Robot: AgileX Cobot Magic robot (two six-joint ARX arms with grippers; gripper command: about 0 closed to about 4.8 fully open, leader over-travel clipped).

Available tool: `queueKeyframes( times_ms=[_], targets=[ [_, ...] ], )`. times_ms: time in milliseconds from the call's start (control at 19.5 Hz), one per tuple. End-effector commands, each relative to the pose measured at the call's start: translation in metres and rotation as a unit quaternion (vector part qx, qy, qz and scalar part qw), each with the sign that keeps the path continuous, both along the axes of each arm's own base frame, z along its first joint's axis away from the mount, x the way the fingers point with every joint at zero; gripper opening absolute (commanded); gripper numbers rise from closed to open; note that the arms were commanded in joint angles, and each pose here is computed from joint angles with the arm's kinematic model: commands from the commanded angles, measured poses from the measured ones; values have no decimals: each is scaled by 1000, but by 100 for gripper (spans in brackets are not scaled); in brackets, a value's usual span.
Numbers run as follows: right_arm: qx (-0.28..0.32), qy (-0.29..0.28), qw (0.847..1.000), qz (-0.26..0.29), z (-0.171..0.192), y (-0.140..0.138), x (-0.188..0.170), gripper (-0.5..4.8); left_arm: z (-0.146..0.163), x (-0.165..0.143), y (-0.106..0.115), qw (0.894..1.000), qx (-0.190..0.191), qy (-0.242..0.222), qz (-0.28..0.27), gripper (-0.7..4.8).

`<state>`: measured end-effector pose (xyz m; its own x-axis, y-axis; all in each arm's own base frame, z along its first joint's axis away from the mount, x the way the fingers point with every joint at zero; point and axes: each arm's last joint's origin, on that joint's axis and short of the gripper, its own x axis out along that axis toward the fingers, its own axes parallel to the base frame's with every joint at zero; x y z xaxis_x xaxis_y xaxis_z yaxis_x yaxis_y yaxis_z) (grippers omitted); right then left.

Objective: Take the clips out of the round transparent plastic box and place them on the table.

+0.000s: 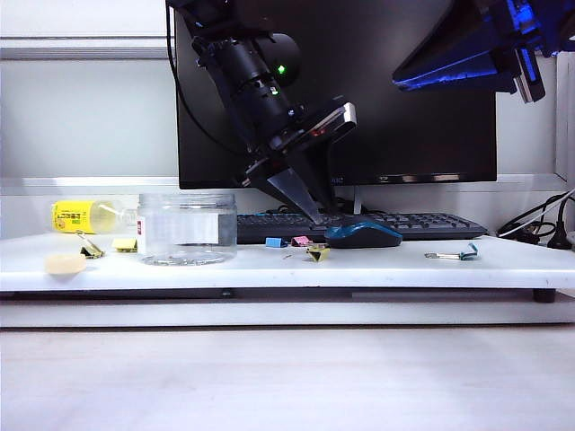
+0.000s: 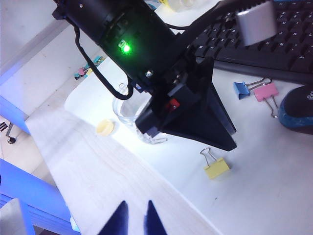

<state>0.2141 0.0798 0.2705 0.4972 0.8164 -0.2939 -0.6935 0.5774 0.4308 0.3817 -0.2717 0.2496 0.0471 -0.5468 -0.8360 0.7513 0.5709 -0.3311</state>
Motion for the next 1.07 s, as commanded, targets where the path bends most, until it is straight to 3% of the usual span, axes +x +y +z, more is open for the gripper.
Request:
queueKeyframes(
  times_ms=[51,256,358,461,614,819,972,1075],
  targets=[
    [2,-10,1000,3,3,0,0,53,18,-4,3,1000,-3,-24,4,140],
    [0,-20,1000,4,4,0,0,53,69,-20,15,995,-26,-101,3,140],
    [2,-29,1000,4,5,0,1,52,107,-35,27,987,-53,-148,8,141],
    [2,-39,999,-2,7,0,1,52,146,-56,44,976,-57,-208,24,141],
    [-2,-65,997,-29,17,-2,-3,52,202,-98,75,953,-68,-291,49,140],
    [2,-120,991,-66,37,-9,-18,44,268,-173,126,911,-121,-390,62,140],
    [11,-161,983,-91,52,-15,-35,40,296,-229,165,881,-133,-445,86,140],
    [19,-185,977,-103,62,-20,-51,40,304,-269,195,867,-112,-471,119,140]
  ],
)
